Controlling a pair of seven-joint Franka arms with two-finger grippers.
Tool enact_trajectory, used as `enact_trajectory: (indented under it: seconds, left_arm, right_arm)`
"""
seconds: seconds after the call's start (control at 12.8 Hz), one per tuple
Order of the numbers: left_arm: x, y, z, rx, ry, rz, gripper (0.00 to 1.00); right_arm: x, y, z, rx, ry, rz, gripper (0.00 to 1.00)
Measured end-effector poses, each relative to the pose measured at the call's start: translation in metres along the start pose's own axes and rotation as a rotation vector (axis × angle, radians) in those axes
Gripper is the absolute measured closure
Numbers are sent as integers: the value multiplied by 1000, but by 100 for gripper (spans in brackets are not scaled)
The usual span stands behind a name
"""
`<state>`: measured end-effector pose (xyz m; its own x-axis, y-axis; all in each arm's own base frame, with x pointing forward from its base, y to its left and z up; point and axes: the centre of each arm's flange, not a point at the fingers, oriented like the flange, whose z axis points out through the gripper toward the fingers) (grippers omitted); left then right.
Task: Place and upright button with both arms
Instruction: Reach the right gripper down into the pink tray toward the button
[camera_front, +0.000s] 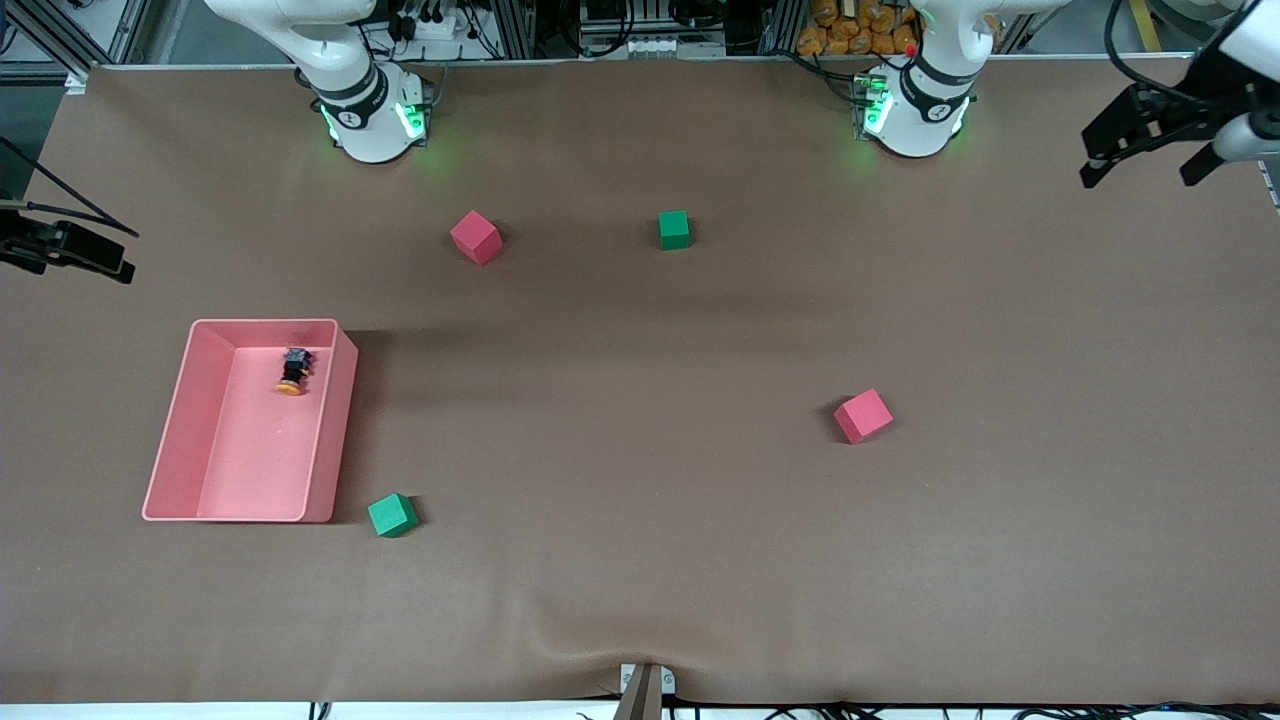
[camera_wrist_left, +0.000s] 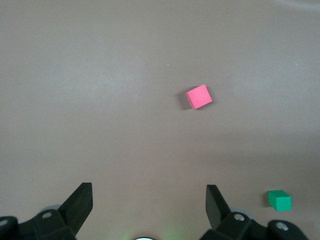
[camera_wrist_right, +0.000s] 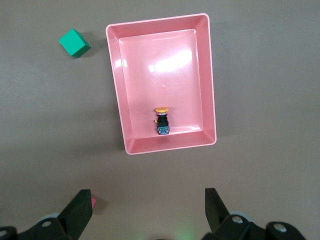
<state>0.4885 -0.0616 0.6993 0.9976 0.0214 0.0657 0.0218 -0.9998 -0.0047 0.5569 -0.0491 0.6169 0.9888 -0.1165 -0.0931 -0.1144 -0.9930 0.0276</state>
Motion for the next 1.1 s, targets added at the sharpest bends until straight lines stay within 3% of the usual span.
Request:
enact_trajectory:
  seconds: [0.39, 0.63, 0.86, 1.1]
  left_arm:
    - [9, -5, 7, 3, -18, -8, 0]
    - [9, -22, 17, 13, -80, -23, 0]
    - [9, -42, 20, 10, -96, 35, 0]
    - [11, -55, 28, 8, -117, 33, 0]
  right_arm:
    - [-1, -21, -1, -2, 2, -40, 0]
    - [4, -27, 15, -4, -5, -49, 0]
    - [16, -33, 61, -6, -20, -58, 0]
    - [30, -35, 129, -5, 21, -91, 0]
